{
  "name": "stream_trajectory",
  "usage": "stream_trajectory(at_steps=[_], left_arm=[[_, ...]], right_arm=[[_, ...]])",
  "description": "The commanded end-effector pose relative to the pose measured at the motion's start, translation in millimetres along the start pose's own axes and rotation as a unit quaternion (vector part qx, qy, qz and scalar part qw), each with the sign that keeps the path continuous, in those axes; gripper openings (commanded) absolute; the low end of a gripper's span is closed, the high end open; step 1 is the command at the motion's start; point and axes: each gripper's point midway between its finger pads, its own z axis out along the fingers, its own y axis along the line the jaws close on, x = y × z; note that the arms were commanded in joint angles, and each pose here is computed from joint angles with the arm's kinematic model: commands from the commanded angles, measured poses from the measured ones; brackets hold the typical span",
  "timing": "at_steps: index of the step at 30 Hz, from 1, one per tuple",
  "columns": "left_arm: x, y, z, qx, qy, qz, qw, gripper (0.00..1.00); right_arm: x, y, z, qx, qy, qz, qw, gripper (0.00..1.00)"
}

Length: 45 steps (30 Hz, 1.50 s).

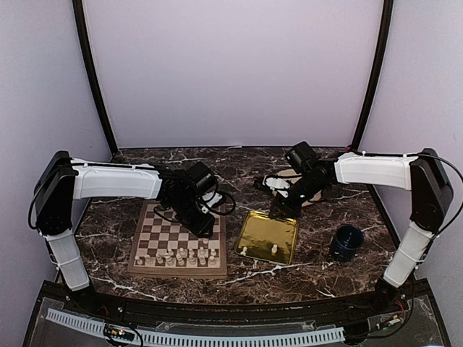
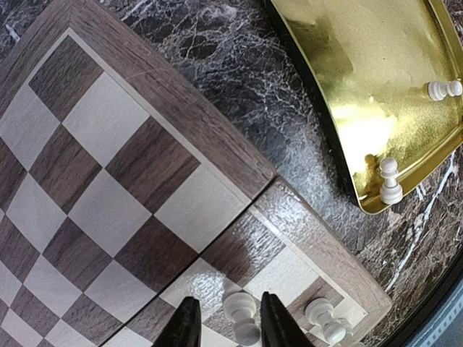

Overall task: Set up the chess pieces on the board
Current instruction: Pick up the pawn from the chessboard, then place the pawn on c2.

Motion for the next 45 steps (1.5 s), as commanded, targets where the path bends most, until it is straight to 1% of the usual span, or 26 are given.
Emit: stream_trajectory(at_steps=[1,13,25,29,31,36,41,45], left_arm=[[8,0,-1,-0.006,0.025,0.009,1.0,0.29],[21,3,7,-0.013,0.055,0.009,0.998,0.22],[35,12,-15,-0.037,0.058,0.0,0.998,0.08],[49,20,-24,-0.057,0.065,-0.009,0.996,0.06],[56,26,-28,-0.07,0.065,-0.02,0.995,0.06],[75,49,-39,-0.095,0.061,-0.076,0.991,0.06],[89,69,-53,-0.098,0.042,-0.142,0.984,0.05],[100,75,-55,-0.095,0.038,-0.171,0.98,0.06]], right_arm=[[-13,-1,-8,0.003,-0.024,-0.014,1.0,0.27],[-9,-2,-2,0.0,-0.016,-0.011,1.0,0.27],[-6,-2,3,-0.006,-0.009,-0.008,1.0,0.27],[-5,-2,3,-0.005,-0.008,-0.007,1.0,0.27],[-5,-2,4,-0.007,-0.007,-0.007,1.0,0.27],[-5,-1,5,-0.009,-0.006,-0.006,1.0,0.27],[-4,0,6,-0.014,-0.006,-0.005,1.0,0.27],[-4,1,7,-0.015,-0.005,-0.004,1.0,0.27]])
